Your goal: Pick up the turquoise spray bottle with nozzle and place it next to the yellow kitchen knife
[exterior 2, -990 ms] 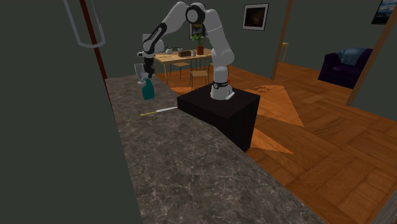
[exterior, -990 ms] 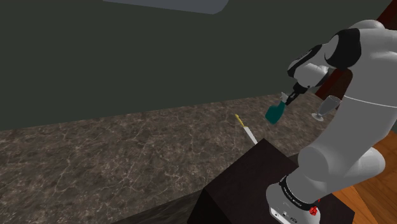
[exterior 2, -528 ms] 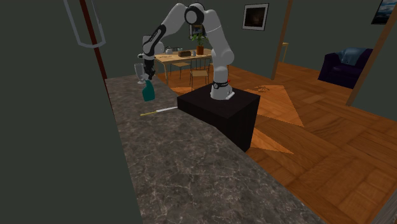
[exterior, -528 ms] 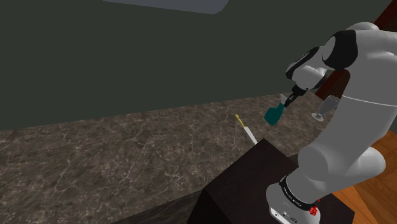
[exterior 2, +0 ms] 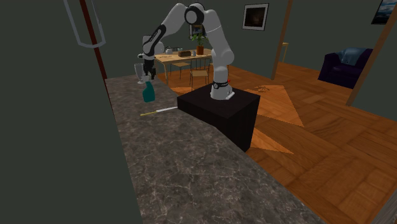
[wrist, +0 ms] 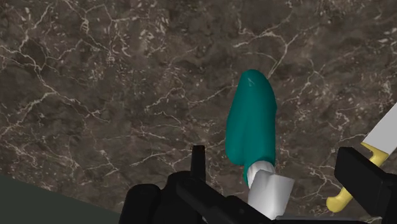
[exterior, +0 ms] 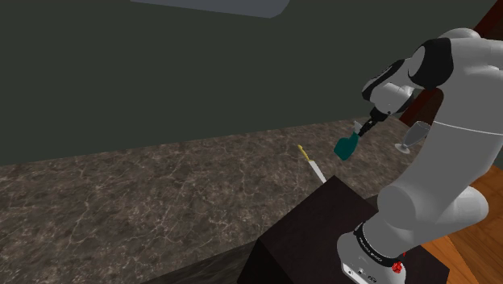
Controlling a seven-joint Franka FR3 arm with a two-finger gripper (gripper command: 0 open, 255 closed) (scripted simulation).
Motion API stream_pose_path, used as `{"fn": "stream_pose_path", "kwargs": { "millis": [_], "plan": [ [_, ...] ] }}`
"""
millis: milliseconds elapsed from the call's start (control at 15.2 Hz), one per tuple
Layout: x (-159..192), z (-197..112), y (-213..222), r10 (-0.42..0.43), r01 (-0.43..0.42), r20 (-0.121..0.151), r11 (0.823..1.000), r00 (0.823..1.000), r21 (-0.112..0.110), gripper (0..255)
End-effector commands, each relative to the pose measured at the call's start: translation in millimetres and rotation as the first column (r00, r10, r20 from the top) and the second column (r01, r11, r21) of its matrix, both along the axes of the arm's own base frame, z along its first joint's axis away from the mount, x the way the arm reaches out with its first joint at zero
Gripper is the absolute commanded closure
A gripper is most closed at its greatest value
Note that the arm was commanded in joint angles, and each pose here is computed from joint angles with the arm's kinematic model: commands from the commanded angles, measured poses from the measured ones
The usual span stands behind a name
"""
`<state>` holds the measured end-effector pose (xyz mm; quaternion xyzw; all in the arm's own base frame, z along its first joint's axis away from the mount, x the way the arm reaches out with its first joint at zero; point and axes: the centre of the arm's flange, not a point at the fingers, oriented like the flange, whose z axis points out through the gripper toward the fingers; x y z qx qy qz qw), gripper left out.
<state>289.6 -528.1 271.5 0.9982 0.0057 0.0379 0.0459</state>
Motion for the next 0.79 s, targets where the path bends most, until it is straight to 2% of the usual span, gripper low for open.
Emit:
{"fn": "stream_pose_path", "kwargs": {
  "millis": [0,264,726],
  "plan": [
    [0,0,0,0.0,0.0,0.0,1.0,1.0,0.0,0],
    [-4,50,5,0.0,0.0,0.0,1.0,1.0,0.0,0],
    [-4,50,5,0.0,0.0,0.0,1.0,1.0,0.0,0]
  ]
}}
